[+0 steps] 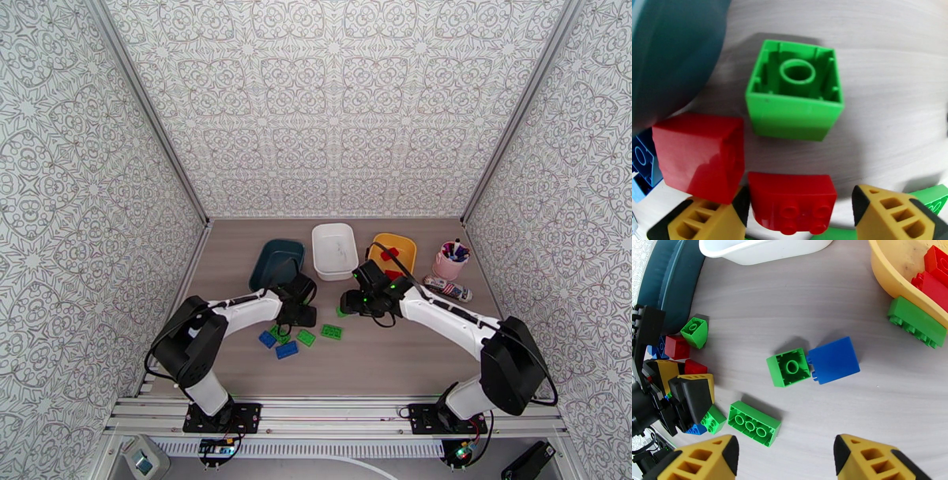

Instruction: Sort the legos into containers by color

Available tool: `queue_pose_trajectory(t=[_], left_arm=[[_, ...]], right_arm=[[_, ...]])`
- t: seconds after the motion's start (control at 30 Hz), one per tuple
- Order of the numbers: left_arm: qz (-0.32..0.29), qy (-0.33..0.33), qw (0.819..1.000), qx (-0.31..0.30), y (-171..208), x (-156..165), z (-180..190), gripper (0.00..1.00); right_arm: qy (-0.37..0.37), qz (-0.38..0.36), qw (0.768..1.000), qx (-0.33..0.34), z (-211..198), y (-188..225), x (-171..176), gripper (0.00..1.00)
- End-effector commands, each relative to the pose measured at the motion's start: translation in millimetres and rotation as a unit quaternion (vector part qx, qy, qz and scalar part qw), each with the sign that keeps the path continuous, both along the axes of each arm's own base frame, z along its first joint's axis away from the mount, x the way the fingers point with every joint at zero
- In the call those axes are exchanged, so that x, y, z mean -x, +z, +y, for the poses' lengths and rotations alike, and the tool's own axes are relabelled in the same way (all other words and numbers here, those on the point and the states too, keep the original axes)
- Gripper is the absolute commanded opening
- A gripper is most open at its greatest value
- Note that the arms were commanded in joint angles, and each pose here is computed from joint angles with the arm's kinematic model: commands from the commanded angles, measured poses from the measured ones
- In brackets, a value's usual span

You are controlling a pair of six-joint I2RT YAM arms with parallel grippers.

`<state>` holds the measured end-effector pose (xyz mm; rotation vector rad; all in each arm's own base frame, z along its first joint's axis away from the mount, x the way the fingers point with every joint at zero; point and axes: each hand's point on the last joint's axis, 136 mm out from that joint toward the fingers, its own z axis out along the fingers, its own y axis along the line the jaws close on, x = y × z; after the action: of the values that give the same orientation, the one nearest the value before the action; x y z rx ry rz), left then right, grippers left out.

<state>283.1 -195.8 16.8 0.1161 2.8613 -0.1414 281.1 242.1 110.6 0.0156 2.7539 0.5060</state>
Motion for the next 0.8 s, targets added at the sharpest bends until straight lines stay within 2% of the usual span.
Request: queue_pose_trajectory(t=[0.0,0.3,0.43,0.6,0.7,0.77], left_arm=[[0.005,-0.006,0.999,0.041,-2,-3,-26,0.77],[-0.001,-0.047,0.993,0.112,5,-18,-95,0.79],[-0.010,-0.038,0.988,0.150,17,-28,-108,0.79],[-0.037,-0.009,0.988,0.149,47,-33,-82,0.79],[-0.059,0.024,0.987,0.145,71,-28,-51,0.79],[-0.076,0.055,0.985,0.144,86,-22,-23,0.84]], right_arm=[[-0.007,-0.008,1.000,-0.003,-3,2,-3,0.68],[-0.010,-0.010,1.000,0.002,-11,2,2,0.68],[-0.010,-0.015,1.000,0.009,-19,7,2,0.69],[0.009,-0.028,0.999,0.014,-18,19,-1,0.70],[0.042,-0.026,0.999,0.000,-3,22,-4,0.69],[0.074,-0.023,0.997,-0.004,15,22,-3,0.68]])
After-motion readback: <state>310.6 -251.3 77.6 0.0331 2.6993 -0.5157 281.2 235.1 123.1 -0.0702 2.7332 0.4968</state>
